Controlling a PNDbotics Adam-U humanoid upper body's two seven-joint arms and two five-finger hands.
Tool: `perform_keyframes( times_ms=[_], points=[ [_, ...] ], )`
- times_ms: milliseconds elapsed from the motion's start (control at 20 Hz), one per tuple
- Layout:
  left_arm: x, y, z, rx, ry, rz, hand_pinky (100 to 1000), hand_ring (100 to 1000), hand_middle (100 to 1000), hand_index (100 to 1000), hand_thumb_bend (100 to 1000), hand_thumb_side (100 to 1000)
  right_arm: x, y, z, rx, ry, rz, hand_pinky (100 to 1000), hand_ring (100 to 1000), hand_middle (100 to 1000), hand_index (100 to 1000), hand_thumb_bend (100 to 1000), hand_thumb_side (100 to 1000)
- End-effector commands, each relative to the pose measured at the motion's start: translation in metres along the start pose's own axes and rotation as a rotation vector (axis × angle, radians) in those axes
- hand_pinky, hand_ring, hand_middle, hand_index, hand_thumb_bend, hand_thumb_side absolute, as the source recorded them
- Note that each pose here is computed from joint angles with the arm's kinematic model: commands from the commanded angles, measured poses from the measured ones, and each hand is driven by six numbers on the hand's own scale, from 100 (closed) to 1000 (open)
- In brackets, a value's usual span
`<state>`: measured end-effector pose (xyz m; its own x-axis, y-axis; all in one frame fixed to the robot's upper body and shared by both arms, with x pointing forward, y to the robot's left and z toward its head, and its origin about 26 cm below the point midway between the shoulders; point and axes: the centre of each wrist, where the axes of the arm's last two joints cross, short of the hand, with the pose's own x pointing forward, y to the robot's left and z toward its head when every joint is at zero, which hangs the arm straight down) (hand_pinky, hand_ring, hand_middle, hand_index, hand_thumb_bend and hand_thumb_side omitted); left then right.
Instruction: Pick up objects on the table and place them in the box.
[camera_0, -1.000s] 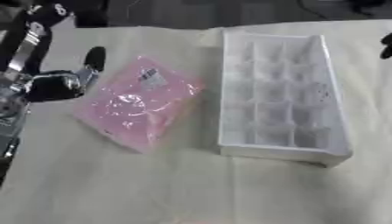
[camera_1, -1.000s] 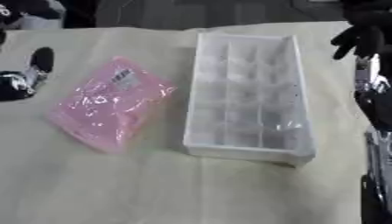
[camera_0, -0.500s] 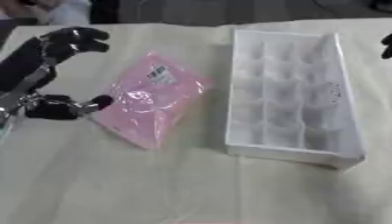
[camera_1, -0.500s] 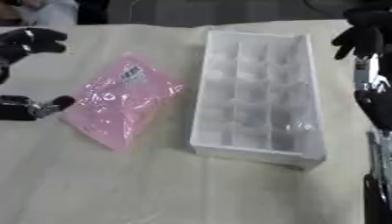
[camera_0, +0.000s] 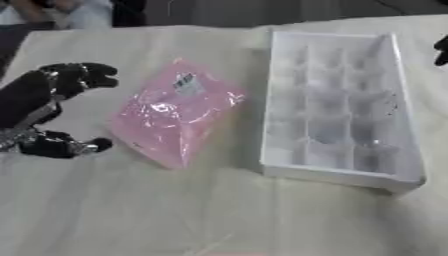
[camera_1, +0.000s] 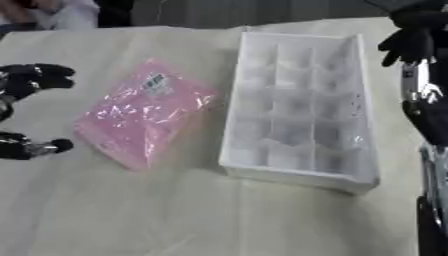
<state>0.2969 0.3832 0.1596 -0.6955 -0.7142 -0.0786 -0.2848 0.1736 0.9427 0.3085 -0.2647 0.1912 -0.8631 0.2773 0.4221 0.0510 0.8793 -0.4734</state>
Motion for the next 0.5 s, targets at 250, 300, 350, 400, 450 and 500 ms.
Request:
perform_keyframes(
  times_ms=[250, 300, 350, 400, 450, 500],
  points=[
    [0.004, -0.006, -0.005, 0.059, -0.02, 0.066, 701, 738, 811, 826, 394, 100, 0.008, -0.006, -0.005, -0.006, -0.028, 0.026, 360, 503, 657, 694, 100, 527],
    [0.006, -0.008, -0.007, 0.075, -0.021, 0.083, 696, 735, 808, 820, 384, 100, 0.008, -0.006, -0.005, -0.007, -0.029, 0.025, 360, 503, 656, 694, 100, 527],
    [0.008, -0.01, -0.009, 0.095, -0.022, 0.1, 689, 730, 801, 808, 355, 100, 0.008, -0.006, -0.006, -0.01, -0.03, 0.025, 360, 503, 656, 694, 100, 528],
    [0.01, -0.011, -0.011, 0.112, -0.024, 0.117, 687, 728, 800, 805, 348, 100, 0.008, -0.006, -0.006, -0.012, -0.031, 0.024, 360, 503, 656, 694, 100, 528],
    [0.012, -0.013, -0.013, 0.122, -0.027, 0.131, 692, 732, 802, 803, 323, 100, 0.008, -0.006, -0.006, -0.015, -0.032, 0.024, 360, 503, 656, 694, 100, 528],
    [0.014, -0.014, -0.015, 0.124, -0.032, 0.141, 694, 733, 802, 802, 317, 100, 0.009, -0.006, -0.006, -0.019, -0.031, 0.025, 360, 503, 656, 694, 100, 528]
  ],
)
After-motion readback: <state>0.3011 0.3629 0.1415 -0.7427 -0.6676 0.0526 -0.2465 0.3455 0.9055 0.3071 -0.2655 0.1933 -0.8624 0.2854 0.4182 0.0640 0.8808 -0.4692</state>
